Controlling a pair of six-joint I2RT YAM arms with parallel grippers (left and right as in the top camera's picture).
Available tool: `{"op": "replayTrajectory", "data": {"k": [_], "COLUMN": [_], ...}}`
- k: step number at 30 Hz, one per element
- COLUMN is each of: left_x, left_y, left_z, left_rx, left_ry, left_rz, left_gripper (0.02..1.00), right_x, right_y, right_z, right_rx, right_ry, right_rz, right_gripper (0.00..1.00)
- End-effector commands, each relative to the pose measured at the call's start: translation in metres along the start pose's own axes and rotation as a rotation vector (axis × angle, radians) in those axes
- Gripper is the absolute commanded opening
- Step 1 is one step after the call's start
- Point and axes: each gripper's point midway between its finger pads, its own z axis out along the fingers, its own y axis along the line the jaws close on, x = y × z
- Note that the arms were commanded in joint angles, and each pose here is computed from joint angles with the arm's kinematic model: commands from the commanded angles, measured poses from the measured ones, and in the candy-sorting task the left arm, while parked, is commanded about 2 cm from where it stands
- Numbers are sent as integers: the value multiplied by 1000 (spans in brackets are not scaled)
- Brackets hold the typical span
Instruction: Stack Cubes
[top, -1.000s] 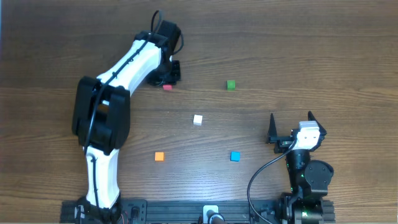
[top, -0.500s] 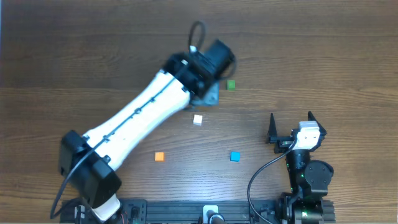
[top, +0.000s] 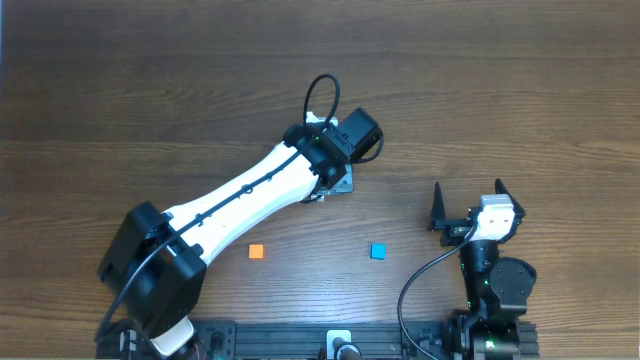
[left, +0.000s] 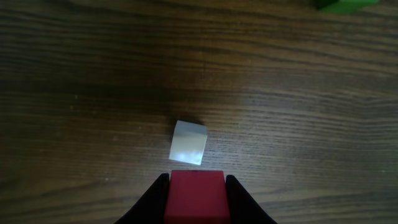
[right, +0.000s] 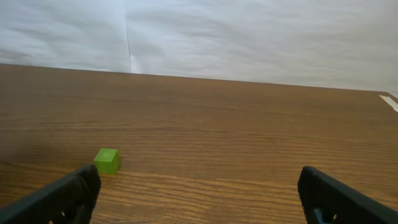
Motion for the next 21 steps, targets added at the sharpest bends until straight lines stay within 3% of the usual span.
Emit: {"op": "replayTrajectory", "data": {"k": [1, 21], "left_x": [2, 13], "left_y": [7, 10], "left_z": [19, 52], "left_rx": [-12, -49], "left_ry": [21, 86], "left_rz": [-16, -13], "left_gripper": [40, 40], "right_x": [1, 1], "right_y": [0, 0], "right_z": [0, 0], "right_rx": [-3, -4], "right_ry": [-1, -1], "right_rz": [-5, -5], "right_gripper": [993, 993]}}
